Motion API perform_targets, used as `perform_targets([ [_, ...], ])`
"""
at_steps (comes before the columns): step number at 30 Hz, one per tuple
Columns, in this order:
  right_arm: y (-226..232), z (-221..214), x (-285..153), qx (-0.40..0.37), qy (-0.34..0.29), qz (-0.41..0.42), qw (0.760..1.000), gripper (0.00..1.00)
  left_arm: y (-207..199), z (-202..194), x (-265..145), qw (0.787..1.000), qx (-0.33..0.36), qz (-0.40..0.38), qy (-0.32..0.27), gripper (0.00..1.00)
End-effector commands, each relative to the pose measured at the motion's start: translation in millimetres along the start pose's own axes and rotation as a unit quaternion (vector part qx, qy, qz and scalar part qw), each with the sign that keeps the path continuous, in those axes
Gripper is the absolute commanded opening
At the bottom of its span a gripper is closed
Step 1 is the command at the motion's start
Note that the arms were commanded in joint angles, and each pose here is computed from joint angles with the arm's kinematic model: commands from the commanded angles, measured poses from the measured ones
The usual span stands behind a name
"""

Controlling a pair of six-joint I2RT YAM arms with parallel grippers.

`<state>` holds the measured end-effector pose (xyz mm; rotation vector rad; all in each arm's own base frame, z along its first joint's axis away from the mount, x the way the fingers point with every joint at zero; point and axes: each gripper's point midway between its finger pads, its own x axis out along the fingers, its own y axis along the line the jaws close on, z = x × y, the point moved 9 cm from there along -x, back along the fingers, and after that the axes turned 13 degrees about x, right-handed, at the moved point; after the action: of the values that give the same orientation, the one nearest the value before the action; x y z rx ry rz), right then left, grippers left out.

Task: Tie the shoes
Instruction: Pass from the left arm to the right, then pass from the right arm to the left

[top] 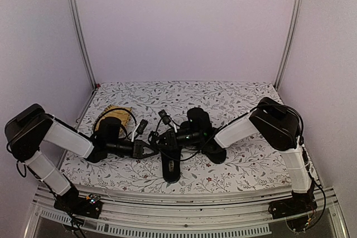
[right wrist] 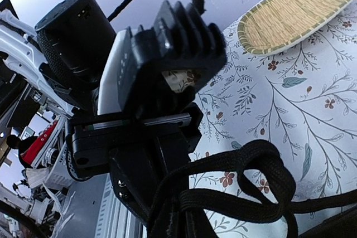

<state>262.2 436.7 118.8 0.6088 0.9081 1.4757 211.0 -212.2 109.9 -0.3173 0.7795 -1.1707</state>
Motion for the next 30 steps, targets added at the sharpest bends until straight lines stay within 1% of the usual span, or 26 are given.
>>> perform_targets([
  [1, 18, 18, -18, -0.013, -0.033, -0.009, 0.999, 0.14, -11, 5, -7, 1.000, 0.017, -0.006, -0.020, 0.00],
  [3, 16, 21, -26, -0.007, -0.040, -0.034, 0.999, 0.27, -12, 0, -11, 1.000, 0.009, 0.003, -0.006, 0.00],
  [5, 19, 25, -33, -0.010, -0.044, -0.051, 0.998, 0.35, -14, -3, -14, 1.000, 0.001, 0.010, 0.008, 0.00],
  [9, 18, 16, -52, -0.005, -0.042, -0.099, 0.994, 0.47, -17, -9, -22, 0.999, -0.017, 0.031, 0.036, 0.00],
  [11, 26, 15, -61, -0.015, -0.044, -0.114, 0.992, 0.51, -21, -10, -27, 0.998, -0.023, 0.033, 0.047, 0.00],
  [18, 50, 10, -85, -0.025, -0.051, -0.149, 0.987, 0.60, -45, 4, -40, 0.998, -0.017, -0.006, 0.060, 0.00],
  [21, 61, 5, -93, -0.018, -0.056, -0.160, 0.985, 0.64, -52, 11, -47, 0.997, -0.011, 0.009, 0.071, 0.00],
  [22, 64, 3, -94, -0.020, -0.060, -0.167, 0.984, 0.65, -55, 18, -50, 0.998, -0.002, 0.015, 0.067, 0.00],
  [26, 77, -10, -91, -0.046, -0.064, -0.188, 0.979, 0.67, -63, 37, -55, 0.999, 0.012, 0.014, 0.051, 0.00],
  [30, 93, -26, -79, -0.093, -0.063, -0.166, 0.980, 0.70, -65, 50, -53, 0.999, 0.005, 0.015, 0.044, 0.00],
])
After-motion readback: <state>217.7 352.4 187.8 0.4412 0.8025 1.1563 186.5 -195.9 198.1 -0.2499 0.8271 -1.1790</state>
